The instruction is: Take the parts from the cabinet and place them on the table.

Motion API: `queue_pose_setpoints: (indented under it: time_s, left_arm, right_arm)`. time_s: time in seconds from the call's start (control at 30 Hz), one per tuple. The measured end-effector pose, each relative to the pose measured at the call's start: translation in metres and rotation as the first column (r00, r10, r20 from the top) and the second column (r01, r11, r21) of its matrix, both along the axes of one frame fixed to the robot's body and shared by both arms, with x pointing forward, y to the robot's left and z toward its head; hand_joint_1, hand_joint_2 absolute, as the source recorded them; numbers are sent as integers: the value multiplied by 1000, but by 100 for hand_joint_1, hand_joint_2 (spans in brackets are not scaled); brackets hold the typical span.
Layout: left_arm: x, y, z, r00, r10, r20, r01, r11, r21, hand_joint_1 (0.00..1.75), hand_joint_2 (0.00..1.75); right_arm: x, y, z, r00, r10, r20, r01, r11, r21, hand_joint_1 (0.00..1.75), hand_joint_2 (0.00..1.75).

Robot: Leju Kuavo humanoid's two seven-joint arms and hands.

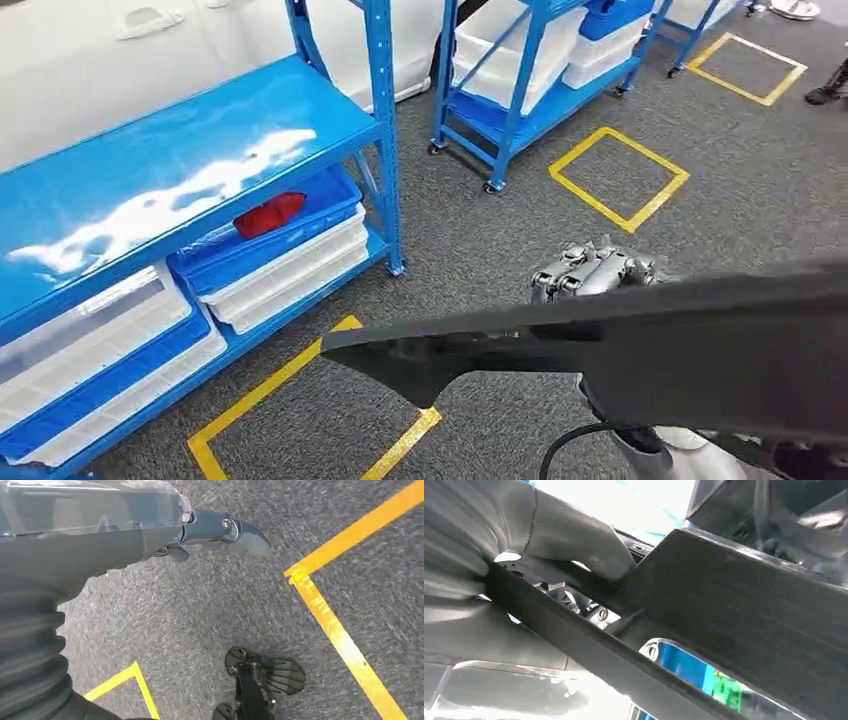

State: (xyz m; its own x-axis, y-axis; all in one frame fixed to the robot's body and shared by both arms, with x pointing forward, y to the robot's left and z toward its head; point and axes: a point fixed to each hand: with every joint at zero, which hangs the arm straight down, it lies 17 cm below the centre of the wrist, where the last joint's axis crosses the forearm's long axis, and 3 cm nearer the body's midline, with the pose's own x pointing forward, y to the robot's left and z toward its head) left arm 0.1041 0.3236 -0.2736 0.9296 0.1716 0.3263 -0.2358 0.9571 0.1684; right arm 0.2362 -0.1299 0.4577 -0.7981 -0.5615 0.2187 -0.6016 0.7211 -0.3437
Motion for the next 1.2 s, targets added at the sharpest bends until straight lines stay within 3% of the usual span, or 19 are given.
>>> queue_pose_setpoints:
  time_s: [0.27,0.53,1.2]
  left_arm:
    - [4,0,1,1000,22,5,-22,1000,3,0,175]
    - [-3,-5,-1,999,43,-2,-43,999,-6,0,175]
    - [-4,-19,-2,999,45,-17,-46,998,-36,0,175]
  right_arm:
    - [24,7,0,997,-37,-75,39,999,17,175,175]
    - [33,31,-16,989,-8,-150,7,1000,-6,175,175]
    - [29,51,-20,990,6,-139,-11,999,-34,175,175]
